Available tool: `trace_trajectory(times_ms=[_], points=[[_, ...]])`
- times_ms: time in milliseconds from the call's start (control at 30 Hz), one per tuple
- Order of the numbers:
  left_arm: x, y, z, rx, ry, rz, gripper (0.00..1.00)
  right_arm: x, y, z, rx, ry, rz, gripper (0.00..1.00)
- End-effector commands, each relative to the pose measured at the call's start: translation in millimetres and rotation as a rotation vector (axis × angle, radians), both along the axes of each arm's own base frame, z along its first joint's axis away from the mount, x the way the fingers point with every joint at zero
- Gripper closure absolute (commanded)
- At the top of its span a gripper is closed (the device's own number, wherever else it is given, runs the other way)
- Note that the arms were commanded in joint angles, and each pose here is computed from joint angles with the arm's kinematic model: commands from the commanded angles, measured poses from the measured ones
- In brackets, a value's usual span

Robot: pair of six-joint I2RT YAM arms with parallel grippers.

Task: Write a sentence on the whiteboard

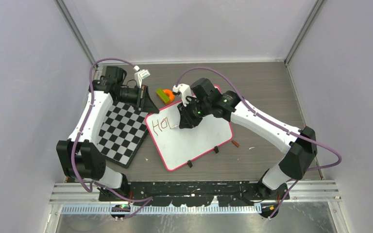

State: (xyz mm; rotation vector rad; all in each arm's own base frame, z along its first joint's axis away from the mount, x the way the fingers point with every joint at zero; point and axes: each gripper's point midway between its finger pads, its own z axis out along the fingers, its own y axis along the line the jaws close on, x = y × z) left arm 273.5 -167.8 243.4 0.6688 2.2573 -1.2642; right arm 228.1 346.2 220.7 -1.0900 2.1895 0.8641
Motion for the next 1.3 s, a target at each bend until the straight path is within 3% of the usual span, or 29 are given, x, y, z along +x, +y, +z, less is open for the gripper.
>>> trace_trajectory(times_ms=[0,400,1267], points=[[-5.4,-0.5,6.4,-0.007,-0.007,0.001,1.0,-7.5,2.7,14.2,0.044,-0.043,0.006,1.0],[-7.0,-0.6,10.0,-0.012,-0.013,0.0,1.0,0.8,10.8,65.3,0.118,-0.115,0.012,1.0],[-6.5,-0.3,10.9,-0.008,-0.015,0.002,1.0,46.0,-5.0,62.0,0.079,-0.165,-0.09,1.0]])
